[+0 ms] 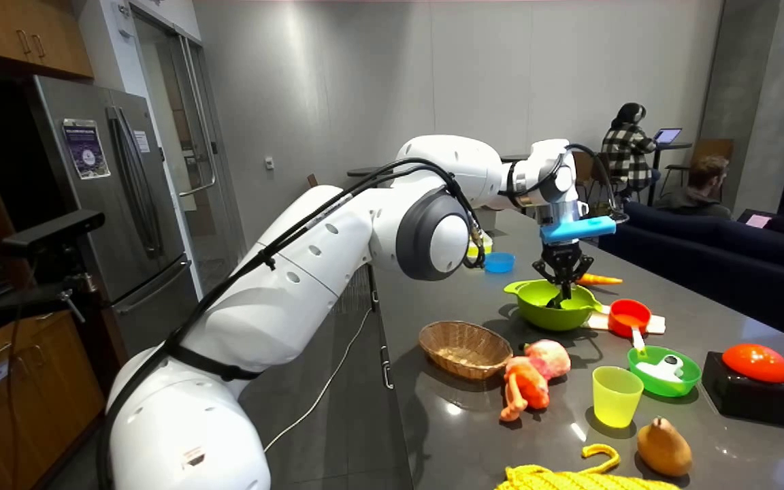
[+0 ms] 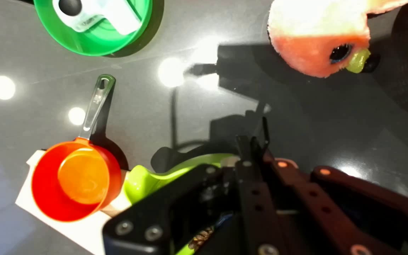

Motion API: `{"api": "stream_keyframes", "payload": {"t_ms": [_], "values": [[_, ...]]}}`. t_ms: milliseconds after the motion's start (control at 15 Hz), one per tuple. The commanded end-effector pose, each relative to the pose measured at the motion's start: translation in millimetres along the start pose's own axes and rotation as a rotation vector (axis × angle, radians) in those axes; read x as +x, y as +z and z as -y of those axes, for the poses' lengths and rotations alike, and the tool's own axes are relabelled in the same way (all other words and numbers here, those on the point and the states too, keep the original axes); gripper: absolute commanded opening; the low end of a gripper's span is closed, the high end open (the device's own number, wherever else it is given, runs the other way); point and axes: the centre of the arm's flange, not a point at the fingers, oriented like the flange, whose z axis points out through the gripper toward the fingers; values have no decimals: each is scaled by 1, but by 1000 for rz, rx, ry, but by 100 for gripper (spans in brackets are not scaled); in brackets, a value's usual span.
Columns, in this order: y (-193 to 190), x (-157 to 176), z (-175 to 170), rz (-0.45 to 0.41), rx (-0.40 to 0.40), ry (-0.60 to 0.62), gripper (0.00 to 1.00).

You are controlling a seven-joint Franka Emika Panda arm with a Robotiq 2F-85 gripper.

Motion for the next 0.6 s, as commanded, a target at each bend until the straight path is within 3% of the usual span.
{"api": "stream_keyframes", "payload": {"t_ms": [0,533], "values": [[-15,1,7,0,-1,-31,1],[-19,13,-6,-42,-16,-30,1]]}}
